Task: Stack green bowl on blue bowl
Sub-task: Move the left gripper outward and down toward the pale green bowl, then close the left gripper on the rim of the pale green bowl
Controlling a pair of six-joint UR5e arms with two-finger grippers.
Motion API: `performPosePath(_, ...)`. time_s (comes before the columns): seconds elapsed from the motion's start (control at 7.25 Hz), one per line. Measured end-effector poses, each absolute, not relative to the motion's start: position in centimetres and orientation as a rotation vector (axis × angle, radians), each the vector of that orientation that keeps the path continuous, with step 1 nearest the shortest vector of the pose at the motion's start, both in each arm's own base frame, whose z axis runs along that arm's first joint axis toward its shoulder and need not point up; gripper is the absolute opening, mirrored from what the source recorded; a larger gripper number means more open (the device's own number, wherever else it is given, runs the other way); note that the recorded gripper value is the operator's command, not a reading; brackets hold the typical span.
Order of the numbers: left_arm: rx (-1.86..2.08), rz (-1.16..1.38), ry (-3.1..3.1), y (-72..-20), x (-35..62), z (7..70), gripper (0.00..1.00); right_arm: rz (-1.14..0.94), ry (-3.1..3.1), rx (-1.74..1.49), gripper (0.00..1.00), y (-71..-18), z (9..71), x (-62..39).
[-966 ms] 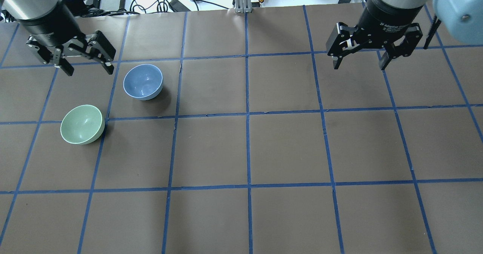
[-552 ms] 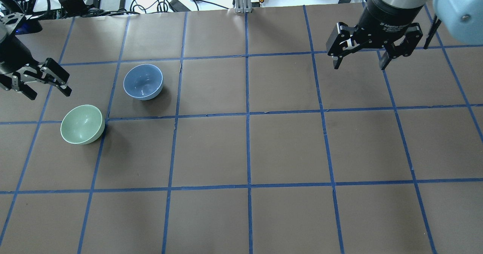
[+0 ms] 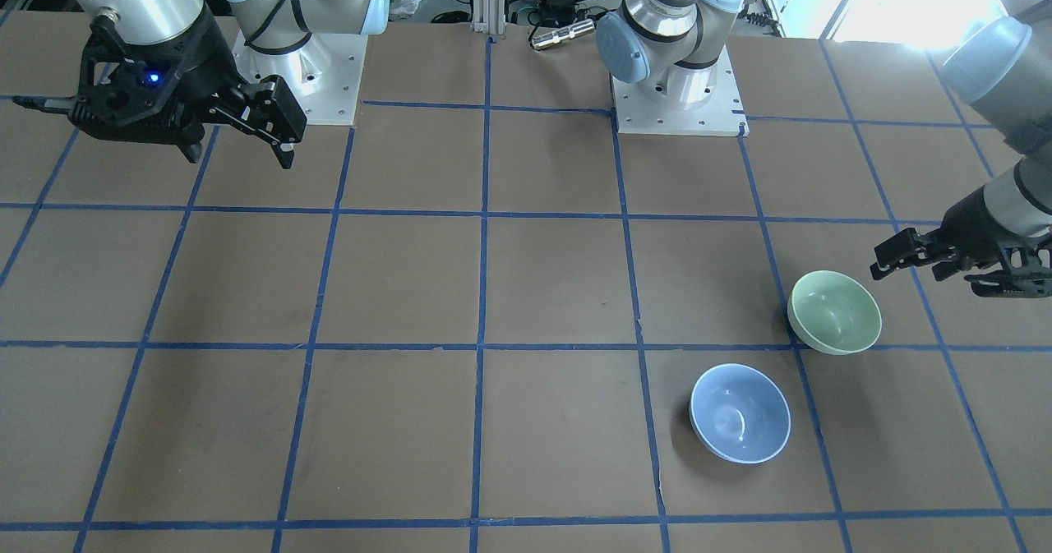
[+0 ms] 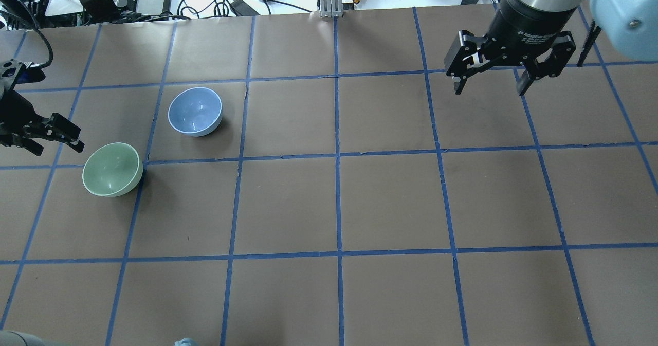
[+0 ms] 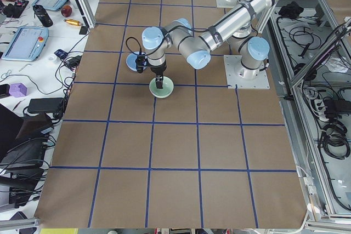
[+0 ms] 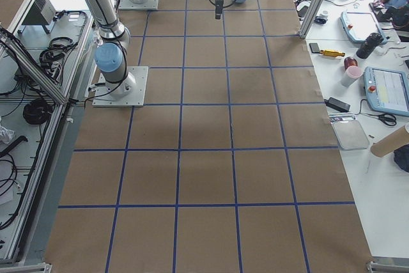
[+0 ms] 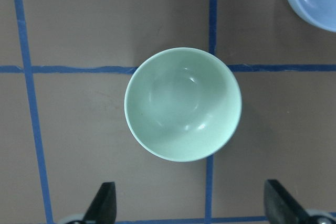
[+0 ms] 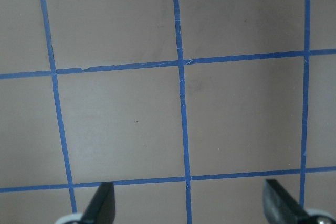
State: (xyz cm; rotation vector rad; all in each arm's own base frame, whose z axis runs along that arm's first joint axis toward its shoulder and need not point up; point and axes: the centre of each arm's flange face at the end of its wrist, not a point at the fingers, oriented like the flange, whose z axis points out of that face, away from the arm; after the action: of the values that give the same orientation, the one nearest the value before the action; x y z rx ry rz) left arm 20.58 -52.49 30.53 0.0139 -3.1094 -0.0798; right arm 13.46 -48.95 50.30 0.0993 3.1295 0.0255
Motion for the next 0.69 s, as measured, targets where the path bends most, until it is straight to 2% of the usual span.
performPosePath(0.14,-0.008,-0.063,-3.117,-52.7,21.5,28.2,1.0,0.025,3.13,0.099,1.0,-48.9,50.3,13.5)
performPosePath(0.41,-0.02,-0.06,-3.109,-52.5,22.5,24.9,0.9,0.026,3.13,0.099,1.0,-48.9,50.3,13.5)
performPosePath(0.55,-0.02,-0.062,-3.094,-52.6,22.6,23.7,0.57,0.026,3.13,0.099,1.0,-48.9,50.3,13.5)
performPosePath(0.69,-0.019,-0.062,-3.085,-52.6,22.7,22.8,0.51,0.025,3.13,0.099,1.0,-48.9,50.3,13.5)
